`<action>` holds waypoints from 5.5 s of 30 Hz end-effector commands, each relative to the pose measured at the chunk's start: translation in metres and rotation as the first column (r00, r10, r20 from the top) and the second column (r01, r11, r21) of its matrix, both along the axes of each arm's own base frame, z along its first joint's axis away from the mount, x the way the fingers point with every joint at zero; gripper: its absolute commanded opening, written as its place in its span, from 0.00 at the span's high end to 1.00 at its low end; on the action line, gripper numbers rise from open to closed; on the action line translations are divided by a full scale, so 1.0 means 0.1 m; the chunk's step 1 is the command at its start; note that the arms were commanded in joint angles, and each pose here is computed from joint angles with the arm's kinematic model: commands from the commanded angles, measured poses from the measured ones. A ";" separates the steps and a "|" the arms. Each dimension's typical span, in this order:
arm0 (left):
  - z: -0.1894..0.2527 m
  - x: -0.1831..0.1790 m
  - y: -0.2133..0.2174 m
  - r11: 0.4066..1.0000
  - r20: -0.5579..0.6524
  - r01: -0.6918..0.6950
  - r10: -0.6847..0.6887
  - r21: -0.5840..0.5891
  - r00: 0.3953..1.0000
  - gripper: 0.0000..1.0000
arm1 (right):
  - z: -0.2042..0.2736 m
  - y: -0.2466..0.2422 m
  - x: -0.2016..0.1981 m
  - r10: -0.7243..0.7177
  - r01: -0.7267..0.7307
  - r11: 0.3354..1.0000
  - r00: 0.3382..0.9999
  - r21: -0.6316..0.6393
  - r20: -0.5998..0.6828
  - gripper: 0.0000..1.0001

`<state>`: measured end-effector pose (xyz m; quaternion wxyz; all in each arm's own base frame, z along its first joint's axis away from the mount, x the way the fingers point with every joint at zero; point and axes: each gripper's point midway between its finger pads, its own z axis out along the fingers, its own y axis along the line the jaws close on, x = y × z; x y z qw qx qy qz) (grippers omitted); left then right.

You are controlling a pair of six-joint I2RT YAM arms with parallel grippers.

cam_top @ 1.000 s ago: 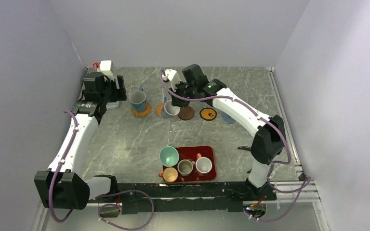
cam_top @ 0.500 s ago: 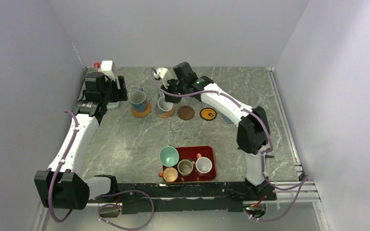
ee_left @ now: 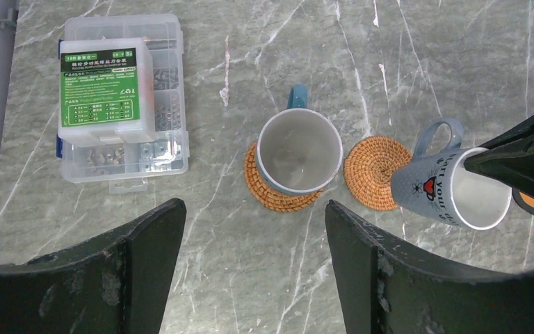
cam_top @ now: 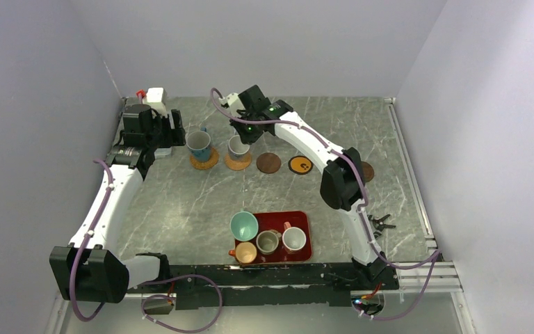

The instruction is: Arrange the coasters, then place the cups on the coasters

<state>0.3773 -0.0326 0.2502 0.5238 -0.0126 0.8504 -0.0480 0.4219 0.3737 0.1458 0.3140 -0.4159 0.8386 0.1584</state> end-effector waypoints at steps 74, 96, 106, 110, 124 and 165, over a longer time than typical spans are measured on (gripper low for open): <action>0.02 0.10 -0.11 0.999 0.018 0.033 -0.032 -0.042 0.999 0.21 | -0.26 0.14 0.45 0.065 -0.058 0.996 0.991 -0.065 0.120 0.66; 0.05 0.05 -0.09 0.999 0.023 0.013 -0.012 -0.050 1.000 0.22 | 0.72 0.08 0.29 0.046 -0.065 0.996 0.967 0.068 0.252 0.32; 0.04 0.04 -0.15 0.997 0.021 0.024 -0.022 -0.079 1.000 0.22 | 1.29 -0.60 -0.57 0.036 -0.050 0.997 0.977 0.064 0.209 0.32; 0.07 0.02 -0.16 0.997 0.031 0.025 -0.023 -0.070 0.999 0.21 | 1.00 -1.03 -1.23 -0.006 0.006 1.000 1.000 0.011 0.004 0.33; 0.02 0.05 -0.16 0.998 0.032 0.024 -0.022 -0.065 0.999 0.21 | 0.01 -1.73 -2.38 -0.354 0.375 0.927 0.867 -0.009 -0.351 0.39; -0.12 0.11 -0.30 0.991 -0.019 0.072 -0.075 -0.116 0.997 0.22 | -0.65 -1.68 -3.01 -0.302 0.258 0.953 0.836 -0.157 -0.458 0.67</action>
